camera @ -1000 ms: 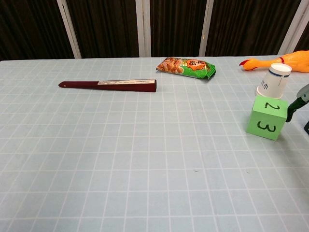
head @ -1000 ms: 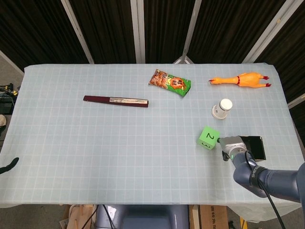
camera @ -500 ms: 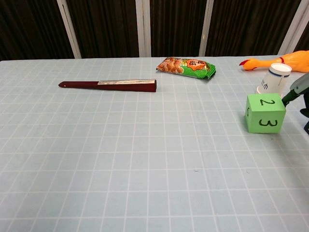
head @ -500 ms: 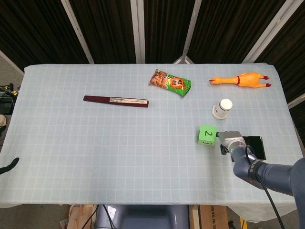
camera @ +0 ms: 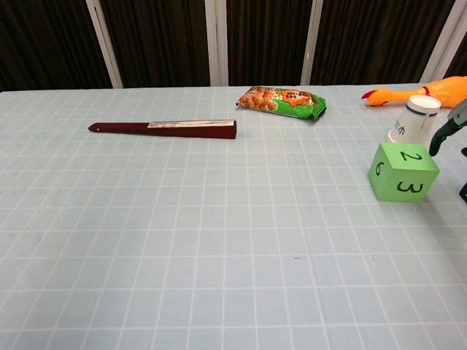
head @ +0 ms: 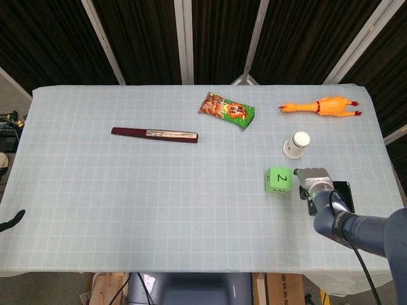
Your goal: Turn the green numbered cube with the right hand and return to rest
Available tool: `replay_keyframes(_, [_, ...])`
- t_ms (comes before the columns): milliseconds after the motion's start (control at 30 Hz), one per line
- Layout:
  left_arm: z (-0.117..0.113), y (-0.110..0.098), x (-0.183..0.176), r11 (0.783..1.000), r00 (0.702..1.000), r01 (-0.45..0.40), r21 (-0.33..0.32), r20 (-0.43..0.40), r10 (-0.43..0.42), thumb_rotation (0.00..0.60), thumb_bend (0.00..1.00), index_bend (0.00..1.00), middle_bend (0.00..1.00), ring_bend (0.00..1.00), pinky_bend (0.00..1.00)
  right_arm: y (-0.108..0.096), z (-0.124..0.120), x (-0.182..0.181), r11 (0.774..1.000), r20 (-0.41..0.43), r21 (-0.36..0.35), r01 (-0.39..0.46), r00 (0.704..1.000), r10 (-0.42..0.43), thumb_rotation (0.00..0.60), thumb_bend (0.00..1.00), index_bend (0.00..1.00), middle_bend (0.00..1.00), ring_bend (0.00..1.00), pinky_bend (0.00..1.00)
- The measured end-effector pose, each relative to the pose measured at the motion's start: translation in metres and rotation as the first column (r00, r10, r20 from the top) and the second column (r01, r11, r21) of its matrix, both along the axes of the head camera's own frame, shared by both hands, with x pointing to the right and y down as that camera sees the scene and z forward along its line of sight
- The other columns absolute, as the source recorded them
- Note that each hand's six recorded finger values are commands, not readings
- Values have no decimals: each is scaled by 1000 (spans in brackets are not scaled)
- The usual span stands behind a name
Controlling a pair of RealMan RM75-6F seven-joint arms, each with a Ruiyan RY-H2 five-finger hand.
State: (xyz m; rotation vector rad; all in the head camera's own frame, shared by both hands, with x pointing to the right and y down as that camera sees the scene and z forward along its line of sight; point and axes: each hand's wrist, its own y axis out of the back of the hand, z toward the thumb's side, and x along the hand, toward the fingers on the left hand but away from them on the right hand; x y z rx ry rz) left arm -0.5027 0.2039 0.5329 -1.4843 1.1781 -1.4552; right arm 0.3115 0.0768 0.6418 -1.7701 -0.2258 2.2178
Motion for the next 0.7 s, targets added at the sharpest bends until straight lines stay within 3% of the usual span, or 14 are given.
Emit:
replay_keyframes(100, [0,0,0,1000,1000,1,1,2,-1,600,268,0,0,0,12,-9,-9,4,999,-19,53,-1,1000,2,600,696,92,579,625,477])
replay_keyframes(167, [0,0,0,1000,1000,1,1,3,-1,600,268,0,0,0,12,-16,-20,6,994,-35,110,3,999,1,600,580,69,348,422,325])
replay_keyframes(267, [0,1,1,1000,1000,-1,0,3,1,600,268,0,0,0,12,-27,-41,6,975,-45,220,7,999,3,600,479,60,196,275,227])
replay_keyframes(333, [0,1,1,1000,1000,-3,0,0,3,600,268,0,0,0,12,-33,-56,5,954,-35,301,2,999,9,600,456,61,148,225,183])
replay_keyframes(500, [-2,2,1,1000,1000,-3,2,-9,3,600,268,0,0,0,12,-39,-99,4,844,69,536,-33,998,-5,600,449,61,114,182,72])
replay_keyframes(567, [-3,2,0,1000,1000,-1,3,-12,1,600,268,0,0,0,12,-33,-110,2,801,139,596,-52,990,-39,600,447,60,105,163,70])
replay_keyframes(700, [-5,3,-1,1000,1000,-1,8,-19,1,600,268,0,0,0,12,-9,-121,-2,756,268,651,-69,953,-144,600,437,60,96,131,68])
